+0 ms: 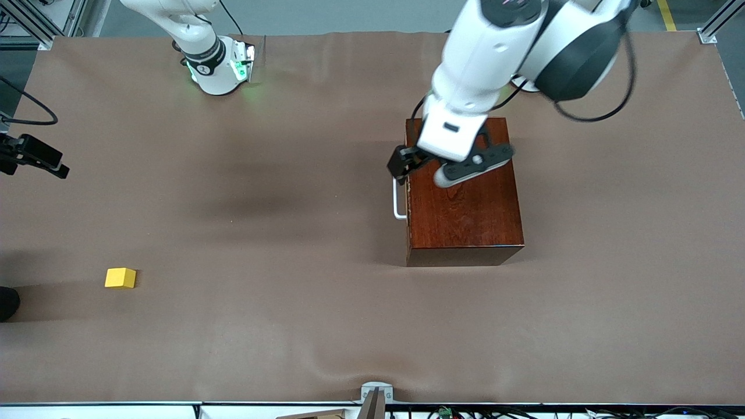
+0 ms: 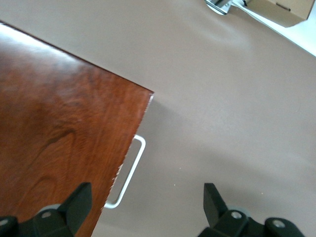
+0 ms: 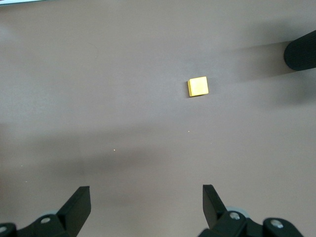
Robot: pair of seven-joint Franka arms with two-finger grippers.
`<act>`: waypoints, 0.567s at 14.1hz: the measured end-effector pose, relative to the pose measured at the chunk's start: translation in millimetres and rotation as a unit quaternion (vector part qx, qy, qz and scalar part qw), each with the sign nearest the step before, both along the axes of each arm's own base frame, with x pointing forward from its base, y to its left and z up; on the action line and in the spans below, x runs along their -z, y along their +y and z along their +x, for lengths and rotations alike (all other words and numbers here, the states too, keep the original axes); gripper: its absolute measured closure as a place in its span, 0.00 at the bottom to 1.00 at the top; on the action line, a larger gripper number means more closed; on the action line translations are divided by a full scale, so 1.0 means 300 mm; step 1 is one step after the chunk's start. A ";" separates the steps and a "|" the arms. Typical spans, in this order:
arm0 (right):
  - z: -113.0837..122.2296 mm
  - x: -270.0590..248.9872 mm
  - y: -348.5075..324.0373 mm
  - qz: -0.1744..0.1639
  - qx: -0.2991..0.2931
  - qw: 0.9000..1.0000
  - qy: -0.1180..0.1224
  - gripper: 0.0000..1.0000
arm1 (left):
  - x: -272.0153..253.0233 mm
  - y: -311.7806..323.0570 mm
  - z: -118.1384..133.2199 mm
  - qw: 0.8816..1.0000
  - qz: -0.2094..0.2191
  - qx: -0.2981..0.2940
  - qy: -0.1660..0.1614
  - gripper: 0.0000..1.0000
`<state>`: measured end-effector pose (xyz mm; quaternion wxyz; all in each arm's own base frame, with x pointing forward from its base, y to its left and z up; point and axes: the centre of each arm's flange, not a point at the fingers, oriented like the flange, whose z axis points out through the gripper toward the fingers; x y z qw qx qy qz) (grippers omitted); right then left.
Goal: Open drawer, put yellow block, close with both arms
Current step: 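Move the left gripper over the cabinet to the white drawer handle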
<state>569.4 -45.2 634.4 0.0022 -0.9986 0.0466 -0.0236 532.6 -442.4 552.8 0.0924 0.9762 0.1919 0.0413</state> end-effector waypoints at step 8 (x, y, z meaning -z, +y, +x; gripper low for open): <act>0.001 -0.001 0.005 0.000 -0.001 1.000 -0.001 0.00 | 0.364 -0.352 -0.163 0.994 0.073 0.081 -0.031 0.00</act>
